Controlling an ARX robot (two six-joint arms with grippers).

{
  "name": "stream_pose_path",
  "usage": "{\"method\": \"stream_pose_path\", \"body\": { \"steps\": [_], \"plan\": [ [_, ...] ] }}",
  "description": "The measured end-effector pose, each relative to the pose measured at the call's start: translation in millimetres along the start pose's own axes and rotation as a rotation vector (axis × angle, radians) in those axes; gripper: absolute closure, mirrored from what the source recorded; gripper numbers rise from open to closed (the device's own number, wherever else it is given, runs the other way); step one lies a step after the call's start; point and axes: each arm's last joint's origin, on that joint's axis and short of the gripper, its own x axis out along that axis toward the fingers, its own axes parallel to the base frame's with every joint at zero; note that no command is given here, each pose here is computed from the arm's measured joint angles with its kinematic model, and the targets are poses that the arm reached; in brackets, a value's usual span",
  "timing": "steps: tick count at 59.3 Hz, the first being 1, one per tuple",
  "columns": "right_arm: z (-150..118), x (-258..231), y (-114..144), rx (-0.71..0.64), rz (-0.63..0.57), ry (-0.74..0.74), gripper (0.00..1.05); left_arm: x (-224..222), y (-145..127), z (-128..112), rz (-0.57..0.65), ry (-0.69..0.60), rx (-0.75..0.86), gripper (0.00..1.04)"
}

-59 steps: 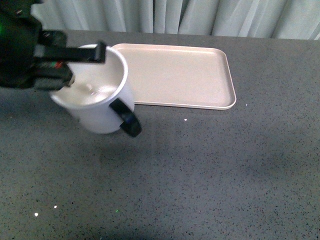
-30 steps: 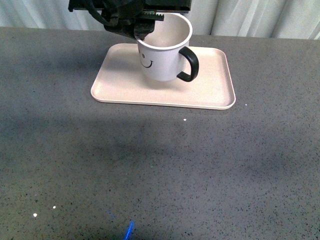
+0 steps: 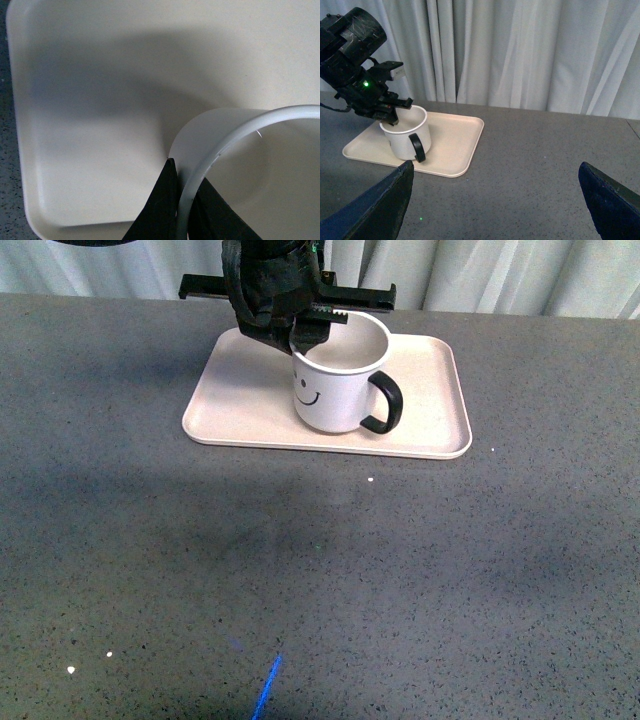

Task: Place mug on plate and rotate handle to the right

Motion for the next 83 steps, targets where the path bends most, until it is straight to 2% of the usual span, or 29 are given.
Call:
{"method": "stream_pose_path", "body": {
  "steps": [8, 14, 21, 27, 32, 35, 41, 43, 44, 48, 54, 57, 61, 66, 83],
  "plan": [
    [0.0, 0.0, 0.0, 0.000, 0.000, 0.000, 0.09, -0.6, -5.5, -0.8, -0.013, -0.003, 0.013, 0.80],
    [0.0, 0.0, 0.0, 0.000, 0.000, 0.000, 0.09, -3.3, -7.2, -3.7, -0.014, 0.000, 0.022, 0.57],
    [0.0, 0.0, 0.0, 0.000, 0.000, 0.000, 0.09, -13.9, -5.1, -6.3, -0.016, -0.019, 0.035, 0.41],
    [0.0, 0.0, 0.0, 0.000, 0.000, 0.000, 0.09, -36.5, -0.1, -6.2, -0.019, -0.074, 0.050, 0.26],
    [0.0, 0.0, 0.0, 0.000, 0.000, 0.000, 0.09, -70.6, 9.2, -4.0, -0.011, -0.176, 0.051, 0.12],
    [0.0, 0.0, 0.0, 0.000, 0.000, 0.000, 0.09, -90.4, 15.4, -3.3, -0.013, -0.243, 0.044, 0.08],
    [0.0, 0.0, 0.0, 0.000, 0.000, 0.000, 0.09, -137.1, 29.1, -8.2, -0.026, -0.415, 0.014, 0.11],
    [0.0, 0.0, 0.0, 0.000, 0.000, 0.000, 0.09, -154.9, 36.6, -15.1, 0.067, -0.591, 0.002, 0.17],
    [0.0, 0.0, 0.0, 0.000, 0.000, 0.000, 0.09, -159.1, 38.7, -17.6, 0.090, -0.635, -0.005, 0.19],
    [0.0, 0.0, 0.0, 0.000, 0.000, 0.000, 0.09, -188.6, 58.5, -45.9, 0.183, -0.878, -0.056, 0.31],
    [0.0, 0.0, 0.0, 0.000, -0.001, 0.000, 0.09, -212.5, 87.1, -94.6, 0.213, -1.045, -0.092, 0.49],
    [0.0, 0.0, 0.0, 0.000, 0.000, 0.000, 0.09, -212.8, 100.3, -123.2, 0.222, -1.051, -0.086, 0.62],
    [0.0, 0.0, 0.0, 0.000, 0.000, 0.000, 0.09, -201.9, 113.4, -157.1, 0.225, -0.989, -0.066, 0.80],
    [0.0, 0.0, 0.0, 0.000, 0.000, 0.000, 0.09, -203.3, 125.0, -185.2, 0.226, -0.978, -0.061, 1.03],
    [0.0, 0.0, 0.0, 0.000, 0.000, 0.000, 0.09, -212.3, 141.0, -232.2, 0.232, -0.989, -0.062, 1.03]
  ]
}}
